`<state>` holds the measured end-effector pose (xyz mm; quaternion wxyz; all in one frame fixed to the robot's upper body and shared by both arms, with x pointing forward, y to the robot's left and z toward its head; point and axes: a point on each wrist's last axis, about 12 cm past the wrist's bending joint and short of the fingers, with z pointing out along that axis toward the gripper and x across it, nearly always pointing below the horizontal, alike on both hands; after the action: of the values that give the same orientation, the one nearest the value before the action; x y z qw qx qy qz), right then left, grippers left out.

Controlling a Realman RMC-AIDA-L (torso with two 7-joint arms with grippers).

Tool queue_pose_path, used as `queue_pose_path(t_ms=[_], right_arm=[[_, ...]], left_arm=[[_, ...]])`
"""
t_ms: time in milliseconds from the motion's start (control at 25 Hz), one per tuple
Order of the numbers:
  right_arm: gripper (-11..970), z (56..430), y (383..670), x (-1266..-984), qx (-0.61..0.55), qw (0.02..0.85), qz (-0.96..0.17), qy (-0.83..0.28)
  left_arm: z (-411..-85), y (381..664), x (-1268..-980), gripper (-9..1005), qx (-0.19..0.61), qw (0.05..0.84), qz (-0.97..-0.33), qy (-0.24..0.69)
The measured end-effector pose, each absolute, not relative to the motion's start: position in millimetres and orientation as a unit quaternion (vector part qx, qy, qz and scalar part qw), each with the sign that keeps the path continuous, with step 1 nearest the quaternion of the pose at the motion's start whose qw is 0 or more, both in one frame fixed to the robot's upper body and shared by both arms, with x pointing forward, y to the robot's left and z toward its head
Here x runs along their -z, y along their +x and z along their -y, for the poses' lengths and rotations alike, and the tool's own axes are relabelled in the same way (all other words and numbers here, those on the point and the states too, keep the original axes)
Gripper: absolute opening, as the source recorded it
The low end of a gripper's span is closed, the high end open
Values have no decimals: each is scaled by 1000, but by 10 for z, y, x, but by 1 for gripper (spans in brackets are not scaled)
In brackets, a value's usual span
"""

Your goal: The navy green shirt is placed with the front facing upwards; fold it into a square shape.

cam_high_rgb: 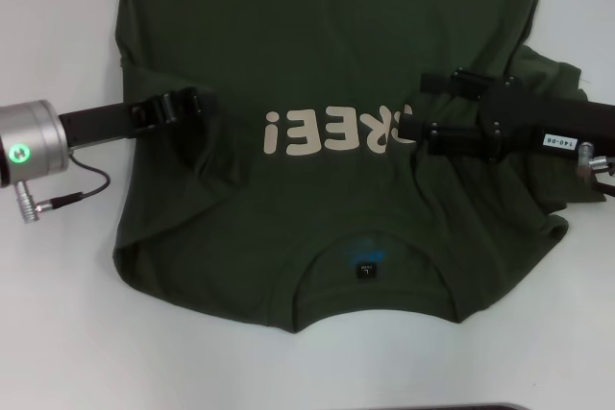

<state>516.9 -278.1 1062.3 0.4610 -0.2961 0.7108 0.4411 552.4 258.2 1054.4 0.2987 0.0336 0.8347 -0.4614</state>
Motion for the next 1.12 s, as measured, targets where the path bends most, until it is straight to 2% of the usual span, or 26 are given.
queue_pose_path(t_ms=[760,1120], right_arm=[[941,2783,5155,-10613,-442,460,-711,-294],[941,2784,5140,-10614,-446,459,-710,-295]], left_arm=[[-2411,5552,-10440,77,467,306,-829,24],[-2380,5551,-10393,496,464,302,-833,16]])
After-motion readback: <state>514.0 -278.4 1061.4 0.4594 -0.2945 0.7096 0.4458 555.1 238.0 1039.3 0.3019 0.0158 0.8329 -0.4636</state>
